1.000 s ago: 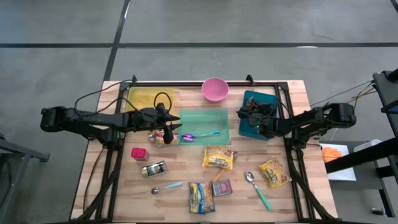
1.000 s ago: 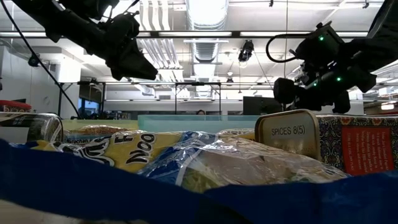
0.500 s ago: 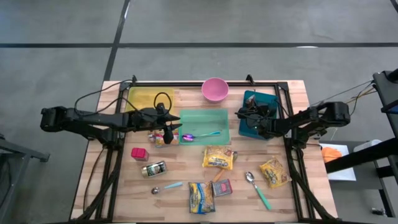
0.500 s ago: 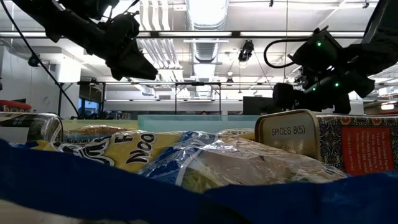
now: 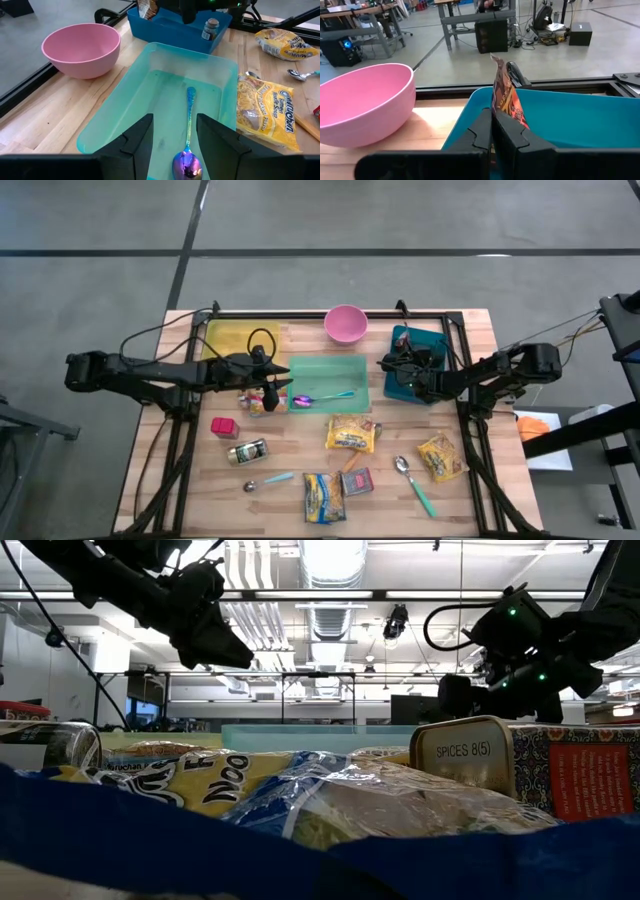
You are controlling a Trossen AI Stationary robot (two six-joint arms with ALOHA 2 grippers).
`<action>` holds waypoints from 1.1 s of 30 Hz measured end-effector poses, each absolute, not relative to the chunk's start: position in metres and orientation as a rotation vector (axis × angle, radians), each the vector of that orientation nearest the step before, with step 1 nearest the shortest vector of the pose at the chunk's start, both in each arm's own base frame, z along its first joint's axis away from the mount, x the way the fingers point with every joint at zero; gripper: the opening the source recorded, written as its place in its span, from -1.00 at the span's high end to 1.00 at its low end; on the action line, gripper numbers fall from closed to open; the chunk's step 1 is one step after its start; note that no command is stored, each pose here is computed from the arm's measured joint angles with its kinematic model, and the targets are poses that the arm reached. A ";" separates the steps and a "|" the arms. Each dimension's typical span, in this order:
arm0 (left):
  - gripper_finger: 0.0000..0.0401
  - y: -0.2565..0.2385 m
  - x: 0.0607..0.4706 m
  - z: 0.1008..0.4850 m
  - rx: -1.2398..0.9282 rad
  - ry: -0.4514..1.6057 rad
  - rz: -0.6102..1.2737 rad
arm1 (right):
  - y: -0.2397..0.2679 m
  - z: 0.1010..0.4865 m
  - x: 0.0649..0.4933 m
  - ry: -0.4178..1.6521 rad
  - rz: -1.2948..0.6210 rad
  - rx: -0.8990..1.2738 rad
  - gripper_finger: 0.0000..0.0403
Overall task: Pick & Place Food Item
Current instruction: Put the orange seasoning pack into the blue bin
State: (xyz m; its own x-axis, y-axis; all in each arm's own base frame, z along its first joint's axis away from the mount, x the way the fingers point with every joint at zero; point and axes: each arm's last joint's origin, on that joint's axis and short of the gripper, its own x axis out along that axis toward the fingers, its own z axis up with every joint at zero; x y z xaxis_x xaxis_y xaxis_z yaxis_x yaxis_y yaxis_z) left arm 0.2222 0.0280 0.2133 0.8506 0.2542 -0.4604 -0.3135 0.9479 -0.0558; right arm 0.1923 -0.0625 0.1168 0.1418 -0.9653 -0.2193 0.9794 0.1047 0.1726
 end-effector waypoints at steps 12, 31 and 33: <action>0.21 0.028 0.222 0.213 -0.128 0.466 0.299 | -0.062 0.117 0.192 0.060 -1.433 0.301 0.96; 0.21 0.028 0.222 0.213 -0.120 0.468 0.297 | -0.062 0.116 0.194 0.107 -1.379 0.305 0.94; 0.21 0.028 0.222 0.213 -0.120 0.468 0.297 | -0.062 0.116 0.194 0.110 -1.377 0.304 0.89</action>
State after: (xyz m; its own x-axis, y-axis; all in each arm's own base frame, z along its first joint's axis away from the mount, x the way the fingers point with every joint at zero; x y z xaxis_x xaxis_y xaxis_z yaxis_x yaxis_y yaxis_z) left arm 0.2222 0.0280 0.2133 0.8504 0.2542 -0.4606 -0.3090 0.9499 -0.0463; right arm 0.1937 -0.0619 0.1159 0.1948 -0.9476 -0.2534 0.9758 0.1610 0.1479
